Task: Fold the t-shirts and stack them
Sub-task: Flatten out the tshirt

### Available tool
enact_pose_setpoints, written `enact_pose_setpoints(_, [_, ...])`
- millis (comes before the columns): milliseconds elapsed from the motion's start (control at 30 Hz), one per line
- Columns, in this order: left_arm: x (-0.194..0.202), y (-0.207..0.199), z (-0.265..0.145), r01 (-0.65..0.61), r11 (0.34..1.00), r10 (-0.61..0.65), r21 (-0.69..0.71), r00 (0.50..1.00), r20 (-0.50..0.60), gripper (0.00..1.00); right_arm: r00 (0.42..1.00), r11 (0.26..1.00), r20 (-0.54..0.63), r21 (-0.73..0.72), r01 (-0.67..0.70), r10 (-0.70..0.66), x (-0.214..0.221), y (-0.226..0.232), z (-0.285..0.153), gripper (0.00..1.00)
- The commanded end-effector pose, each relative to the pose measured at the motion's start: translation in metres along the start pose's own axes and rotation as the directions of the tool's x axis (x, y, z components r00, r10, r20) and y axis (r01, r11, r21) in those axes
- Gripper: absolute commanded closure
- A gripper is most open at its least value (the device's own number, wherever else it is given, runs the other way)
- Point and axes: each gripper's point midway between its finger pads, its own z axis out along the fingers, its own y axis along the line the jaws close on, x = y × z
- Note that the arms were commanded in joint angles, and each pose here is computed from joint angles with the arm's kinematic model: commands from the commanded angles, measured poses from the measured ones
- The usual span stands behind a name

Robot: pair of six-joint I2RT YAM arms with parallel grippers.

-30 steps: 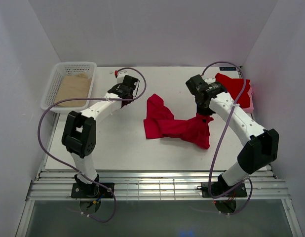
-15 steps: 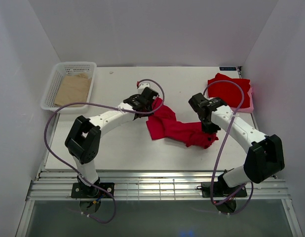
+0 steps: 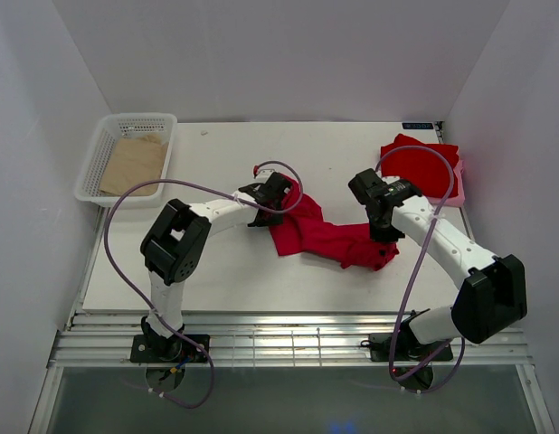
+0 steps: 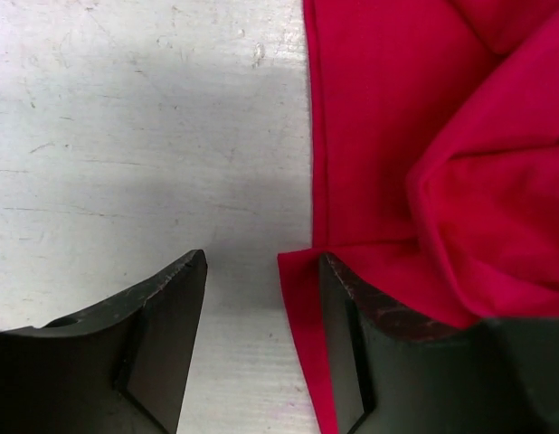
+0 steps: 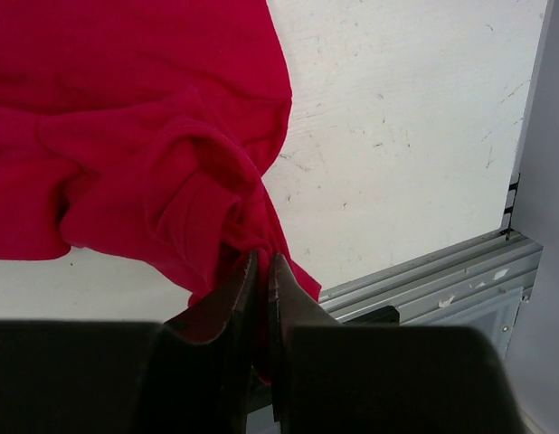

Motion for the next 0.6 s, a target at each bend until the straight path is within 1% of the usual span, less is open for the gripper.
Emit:
enact_pose_setpoints(0, [-0.024,-0.016,-0.003,0.003,0.999,-0.005,0.043,0.998,0.063,0.38,0.999,1.0,0.033,-0.008,-0.029,0.029,-0.004,-0.006,-0.01,0.92])
enact_pose_setpoints(200, [-0.02,-0.017,0.002,-0.004,0.999,0.002,0.044,0.999,0.048,0.41,0.998,0.999,0.035,-0.015,-0.045,0.045,-0.001,-0.008,-0.012,0.92])
enact_pose_setpoints(300, [-0.015,-0.018,0.004,-0.001,0.999,0.0,0.048,0.999,0.035,0.52,0.998,0.999,0.035,-0.019,-0.049,0.05,0.0,-0.007,-0.013,0.92])
enact_pose_setpoints(333, [-0.014,-0.017,0.005,0.0,0.999,-0.001,0.046,1.0,0.031,0.61,0.998,0.999,0.034,-0.018,-0.046,0.047,0.0,-0.007,-0.013,0.92])
enact_pose_setpoints(400, [-0.009,-0.016,0.006,-0.004,0.999,0.003,0.043,1.0,0.017,0.67,0.999,0.999,0.029,-0.015,-0.044,0.044,0.0,-0.007,-0.013,0.92])
enact_pose_setpoints(433, [-0.007,-0.015,0.006,-0.001,0.999,0.0,0.037,1.0,0.012,0.73,0.999,0.999,0.027,-0.013,-0.042,0.043,0.0,-0.007,-0.012,0.92])
enact_pose_setpoints(533, [-0.002,-0.008,0.006,-0.003,1.0,0.003,0.02,1.0,0.003,0.82,0.998,0.999,0.032,-0.013,-0.045,0.045,-0.001,-0.007,-0.013,0.92])
enact_pose_setpoints(567, [-0.003,-0.007,0.004,0.001,1.0,-0.001,0.019,1.0,0.006,0.88,0.998,0.999,0.032,-0.013,-0.045,0.045,-0.002,-0.007,-0.013,0.92])
